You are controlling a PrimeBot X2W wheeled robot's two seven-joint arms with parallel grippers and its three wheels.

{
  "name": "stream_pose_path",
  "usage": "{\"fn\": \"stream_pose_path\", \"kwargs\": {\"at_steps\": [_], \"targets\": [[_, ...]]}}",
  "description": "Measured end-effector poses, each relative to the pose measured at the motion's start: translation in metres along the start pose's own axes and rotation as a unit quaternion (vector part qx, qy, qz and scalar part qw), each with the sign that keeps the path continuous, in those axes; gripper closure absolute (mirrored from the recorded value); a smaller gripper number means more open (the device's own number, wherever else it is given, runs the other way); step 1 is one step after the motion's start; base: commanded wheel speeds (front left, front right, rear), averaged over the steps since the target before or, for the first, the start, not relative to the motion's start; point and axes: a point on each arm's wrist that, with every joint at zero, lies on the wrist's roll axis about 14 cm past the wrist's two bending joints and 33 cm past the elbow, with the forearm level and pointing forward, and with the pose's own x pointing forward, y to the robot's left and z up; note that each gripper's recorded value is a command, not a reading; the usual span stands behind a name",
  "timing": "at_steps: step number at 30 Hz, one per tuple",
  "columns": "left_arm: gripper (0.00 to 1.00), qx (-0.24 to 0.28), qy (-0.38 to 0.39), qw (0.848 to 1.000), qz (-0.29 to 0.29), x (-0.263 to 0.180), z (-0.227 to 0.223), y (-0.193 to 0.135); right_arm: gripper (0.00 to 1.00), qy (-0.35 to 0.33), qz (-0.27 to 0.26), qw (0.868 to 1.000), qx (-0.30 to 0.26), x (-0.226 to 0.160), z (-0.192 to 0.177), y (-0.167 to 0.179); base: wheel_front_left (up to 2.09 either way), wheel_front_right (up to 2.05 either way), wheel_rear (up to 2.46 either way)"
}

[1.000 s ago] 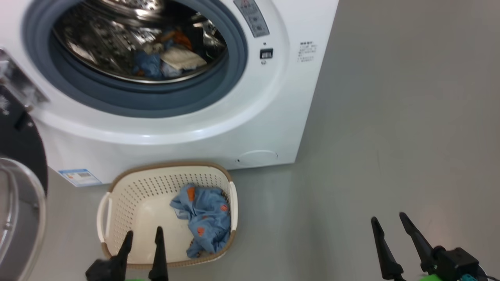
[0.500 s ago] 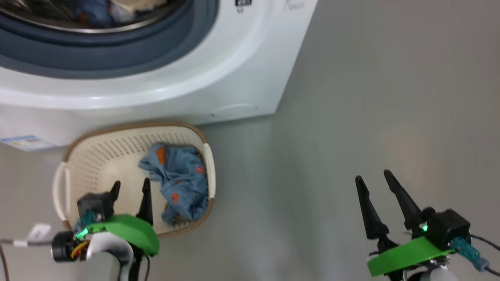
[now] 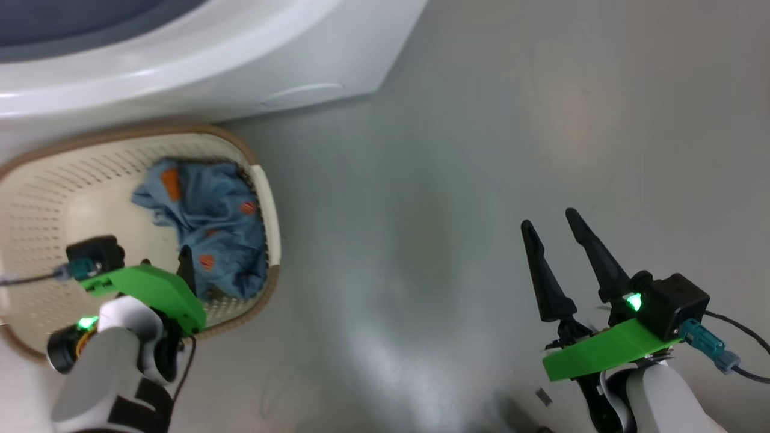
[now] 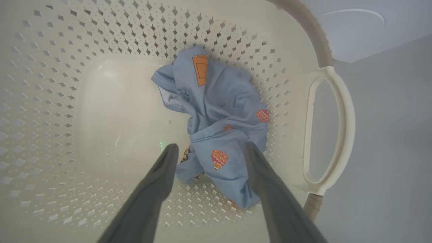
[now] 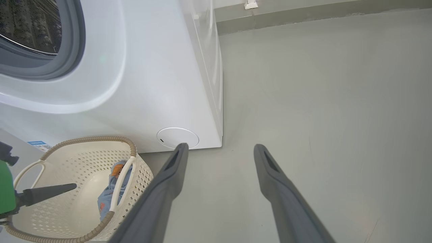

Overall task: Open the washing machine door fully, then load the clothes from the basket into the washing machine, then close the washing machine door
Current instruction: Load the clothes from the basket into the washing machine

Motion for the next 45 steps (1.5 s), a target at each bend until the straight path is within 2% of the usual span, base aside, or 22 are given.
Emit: {"fn": "stream_pose_path", "kwargs": {"at_steps": [6, 17, 29, 45], "targets": [[0.00, -0.009, 0.047, 0.999, 0.006, 0.031, -0.017, 0.002, 0.00, 0.020, -0.021, 1.000, -0.002, 0.003, -0.015, -0.015, 0.00, 0.00, 0.00], [0.00, 0.008, 0.111, 0.994, 0.004, 0.065, -0.047, 0.000, 0.00, 0.047, -0.043, 0.998, -0.009, 0.003, -0.033, -0.030, 0.00, 0.00, 0.00], [0.00, 0.032, 0.107, 0.994, -0.002, 0.095, -0.047, -0.005, 0.00, 0.061, -0.064, 0.996, -0.010, 0.002, -0.043, -0.044, 0.00, 0.00, 0.00], [0.00, 0.060, 0.111, 0.992, 0.013, 0.131, -0.050, -0.003, 0.00, 0.056, -0.106, 0.992, -0.027, -0.005, -0.037, -0.071, 0.00, 0.00, 0.00]]}}
